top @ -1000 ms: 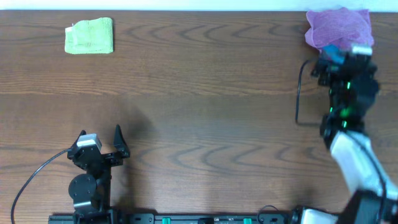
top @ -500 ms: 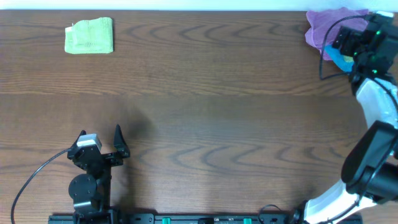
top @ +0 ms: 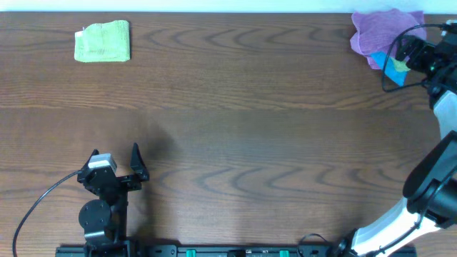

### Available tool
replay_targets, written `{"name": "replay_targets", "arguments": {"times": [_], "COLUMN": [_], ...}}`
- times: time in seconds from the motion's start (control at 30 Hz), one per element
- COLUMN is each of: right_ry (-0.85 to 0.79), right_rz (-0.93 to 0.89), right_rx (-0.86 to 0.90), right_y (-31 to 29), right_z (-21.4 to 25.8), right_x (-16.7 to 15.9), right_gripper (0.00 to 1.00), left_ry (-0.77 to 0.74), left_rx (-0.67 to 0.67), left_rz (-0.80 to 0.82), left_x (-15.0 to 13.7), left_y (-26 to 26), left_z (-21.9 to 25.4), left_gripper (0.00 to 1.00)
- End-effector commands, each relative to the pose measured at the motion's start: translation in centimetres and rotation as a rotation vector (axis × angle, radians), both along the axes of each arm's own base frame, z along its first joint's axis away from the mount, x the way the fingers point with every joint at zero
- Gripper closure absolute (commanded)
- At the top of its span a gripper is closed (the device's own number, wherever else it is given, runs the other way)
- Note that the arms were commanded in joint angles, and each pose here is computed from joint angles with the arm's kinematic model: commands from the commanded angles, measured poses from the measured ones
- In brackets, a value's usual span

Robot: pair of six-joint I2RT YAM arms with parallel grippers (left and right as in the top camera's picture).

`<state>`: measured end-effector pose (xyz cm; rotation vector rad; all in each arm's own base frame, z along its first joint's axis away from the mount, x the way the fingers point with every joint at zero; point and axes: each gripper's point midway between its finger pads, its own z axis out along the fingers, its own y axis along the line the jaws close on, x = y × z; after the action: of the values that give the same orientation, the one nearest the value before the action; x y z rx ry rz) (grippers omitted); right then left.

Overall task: Fold the cloth
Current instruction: 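Lower the right gripper onto the pink cloth edge and close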

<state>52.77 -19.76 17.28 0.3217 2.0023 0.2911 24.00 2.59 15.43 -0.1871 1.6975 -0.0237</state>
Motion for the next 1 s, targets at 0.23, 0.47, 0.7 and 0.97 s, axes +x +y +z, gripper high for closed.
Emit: {"name": "replay_targets", "arguments": {"times": [0.23, 0.47, 0.7, 0.97], "right_ry": [0.052, 0.073, 0.178, 0.188], "right_rz": [0.062, 0.079, -0.146, -0.273], "right_rx": [0.121, 0.157, 0.147, 0.256], "right_y": [2.2, 3.2, 1.0, -1.0], "right_z": [-0.9, -1.2, -3.8, -6.3], "right_x": [-0.4, -0.4, -0.6, 0.2], "right_gripper": [0.01, 0.01, 0.01, 0.01], "left_ry": [0.041, 0.041, 0.041, 0.041], "left_rx": [-0.008, -0.008, -0.008, -0.008], "left_rz": [0.002, 0.002, 0.002, 0.002], "left_x": [0.0, 0.0, 0.0, 0.0], "left_y": [0.0, 0.0, 0.0, 0.0], "left_z": [-1.8, -1.8, -1.8, -1.8], "left_gripper": [0.04, 0.04, 0.05, 0.05]}}
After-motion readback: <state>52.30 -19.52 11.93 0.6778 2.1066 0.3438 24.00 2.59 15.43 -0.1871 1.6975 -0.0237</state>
